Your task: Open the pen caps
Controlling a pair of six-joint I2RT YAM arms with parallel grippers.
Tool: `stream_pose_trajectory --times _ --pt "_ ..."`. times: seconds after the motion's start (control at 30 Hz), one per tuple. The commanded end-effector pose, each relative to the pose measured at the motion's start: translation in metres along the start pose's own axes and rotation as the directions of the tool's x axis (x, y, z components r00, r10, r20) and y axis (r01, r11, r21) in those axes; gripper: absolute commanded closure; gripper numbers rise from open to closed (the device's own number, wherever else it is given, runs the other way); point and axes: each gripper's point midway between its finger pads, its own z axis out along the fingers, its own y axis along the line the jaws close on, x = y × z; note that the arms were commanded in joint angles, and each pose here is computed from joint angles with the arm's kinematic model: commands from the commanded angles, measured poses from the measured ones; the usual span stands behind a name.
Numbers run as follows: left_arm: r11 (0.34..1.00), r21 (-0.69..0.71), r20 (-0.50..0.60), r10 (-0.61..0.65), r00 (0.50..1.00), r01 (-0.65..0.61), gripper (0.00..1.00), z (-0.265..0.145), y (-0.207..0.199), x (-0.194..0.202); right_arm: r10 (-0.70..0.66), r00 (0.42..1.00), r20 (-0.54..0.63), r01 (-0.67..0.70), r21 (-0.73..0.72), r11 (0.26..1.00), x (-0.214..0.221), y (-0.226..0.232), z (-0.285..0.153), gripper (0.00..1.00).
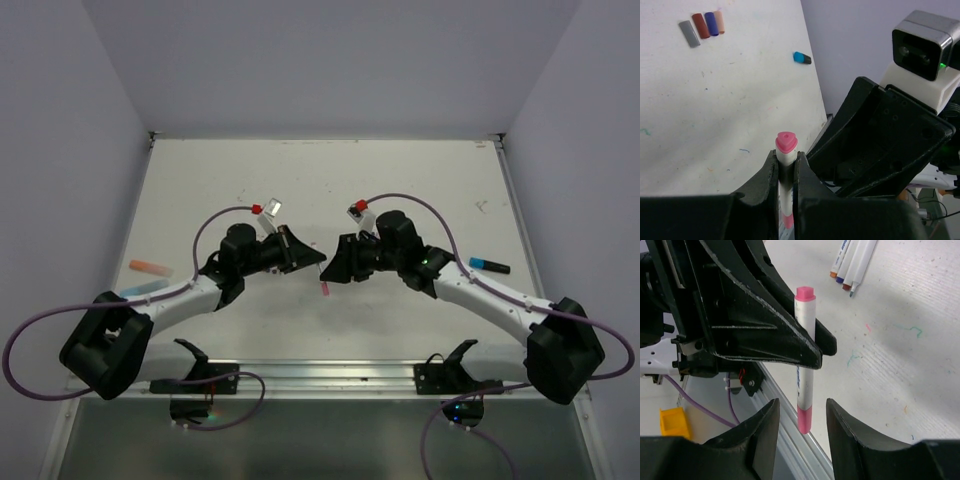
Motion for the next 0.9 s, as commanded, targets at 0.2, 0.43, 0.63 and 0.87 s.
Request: stream_pose_trajectory --times 0.2,0.43,0.63,0.87 --pt "0.998 0.061 0.103 -0.026 0.994 0.020 1.00 -0.004 -0.023 -0.020 -0.005 1.000 -0.009 0.005 -0.027 1.000 0.014 0.000 0.003 0.64" --pt "0.997 0.067 0.103 -0.038 0.994 0.031 1.00 -0.004 -0.025 -0.021 0.000 1.000 -0.006 0.000 -0.061 0.998 0.014 0.006 0.010 0.74" --pt "0.996 0.084 0.114 -0.052 0.992 0.042 1.00 -0.006 -0.031 -0.024 -0.008 1.000 -0.024 0.006 -0.068 0.998 0.020 0.013 0.016 0.98" --pt "0.991 0.009 0.200 -0.130 0.971 0.131 1.00 -0.016 -0.010 -0.043 -0.056 0.996 -0.064 0.063 0.115 0.991 0.050 -0.009 0.017 1.00"
